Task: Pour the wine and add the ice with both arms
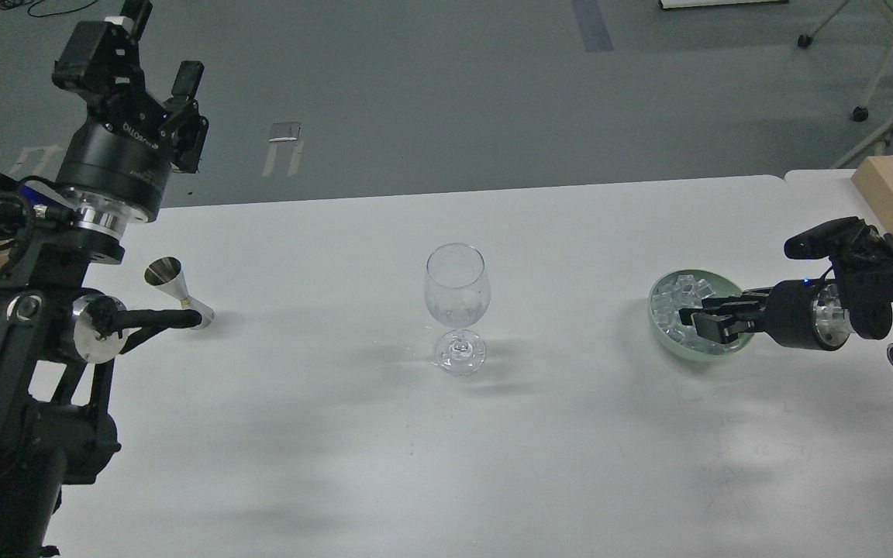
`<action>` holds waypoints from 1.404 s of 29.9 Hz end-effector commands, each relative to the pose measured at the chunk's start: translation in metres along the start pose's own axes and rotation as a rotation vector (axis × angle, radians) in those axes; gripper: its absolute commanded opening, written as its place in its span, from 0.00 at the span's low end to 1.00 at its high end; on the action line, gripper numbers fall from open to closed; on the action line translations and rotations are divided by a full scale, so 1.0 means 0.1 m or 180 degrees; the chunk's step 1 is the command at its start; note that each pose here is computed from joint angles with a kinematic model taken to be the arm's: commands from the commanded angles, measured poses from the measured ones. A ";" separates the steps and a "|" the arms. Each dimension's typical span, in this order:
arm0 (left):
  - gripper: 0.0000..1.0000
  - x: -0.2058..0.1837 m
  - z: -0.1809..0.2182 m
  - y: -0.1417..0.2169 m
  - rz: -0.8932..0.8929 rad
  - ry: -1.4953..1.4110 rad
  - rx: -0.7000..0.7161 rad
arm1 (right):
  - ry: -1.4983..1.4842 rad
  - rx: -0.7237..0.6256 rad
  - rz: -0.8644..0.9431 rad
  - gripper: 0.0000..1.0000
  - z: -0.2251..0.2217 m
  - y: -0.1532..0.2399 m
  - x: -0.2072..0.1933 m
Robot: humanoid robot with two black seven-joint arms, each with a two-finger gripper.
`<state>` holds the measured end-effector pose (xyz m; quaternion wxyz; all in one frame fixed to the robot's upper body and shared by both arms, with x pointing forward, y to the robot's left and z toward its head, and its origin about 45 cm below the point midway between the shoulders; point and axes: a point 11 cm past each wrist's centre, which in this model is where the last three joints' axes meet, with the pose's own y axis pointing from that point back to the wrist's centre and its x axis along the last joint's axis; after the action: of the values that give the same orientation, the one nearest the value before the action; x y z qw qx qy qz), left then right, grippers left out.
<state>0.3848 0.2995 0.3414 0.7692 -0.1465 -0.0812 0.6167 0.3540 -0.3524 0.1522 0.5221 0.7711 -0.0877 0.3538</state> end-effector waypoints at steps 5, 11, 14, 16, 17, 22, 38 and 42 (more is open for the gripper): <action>0.80 -0.01 0.00 -0.01 -0.0005 0.0004 -0.0007 | 0.0015 -0.0001 0.0016 0.41 0.00 0.01 0.03; 0.80 0.00 0.01 -0.01 -0.0002 -0.0002 -0.0011 | 0.0030 0.0009 0.0029 0.38 -0.02 0.01 0.05; 0.80 0.01 0.01 0.00 0.0008 -0.0002 -0.0017 | 0.0036 0.0016 0.0032 0.34 -0.02 0.01 0.06; 0.80 0.01 0.03 -0.01 0.0004 -0.0012 -0.0024 | 0.0039 0.0020 0.0034 0.33 -0.03 0.01 0.06; 0.80 0.01 0.02 0.00 0.0006 -0.0012 -0.0020 | 0.0039 0.0020 0.0034 0.33 -0.03 0.01 0.06; 0.80 0.02 0.05 0.00 0.0011 -0.0019 -0.0041 | 0.0039 0.0031 0.0027 0.33 -0.04 0.00 0.05; 0.80 0.04 0.06 0.00 0.0027 0.0010 -0.0048 | 0.0061 -0.0031 0.0019 0.30 0.03 0.08 0.05; 0.80 0.04 0.06 0.00 0.0031 0.0004 -0.0050 | 0.0064 -0.0027 0.0020 0.30 0.02 0.08 0.05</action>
<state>0.3841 0.3035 0.3468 0.7657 -0.1537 -0.0839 0.6189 0.3551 -0.3565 0.1608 0.5252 0.7649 -0.0866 0.3627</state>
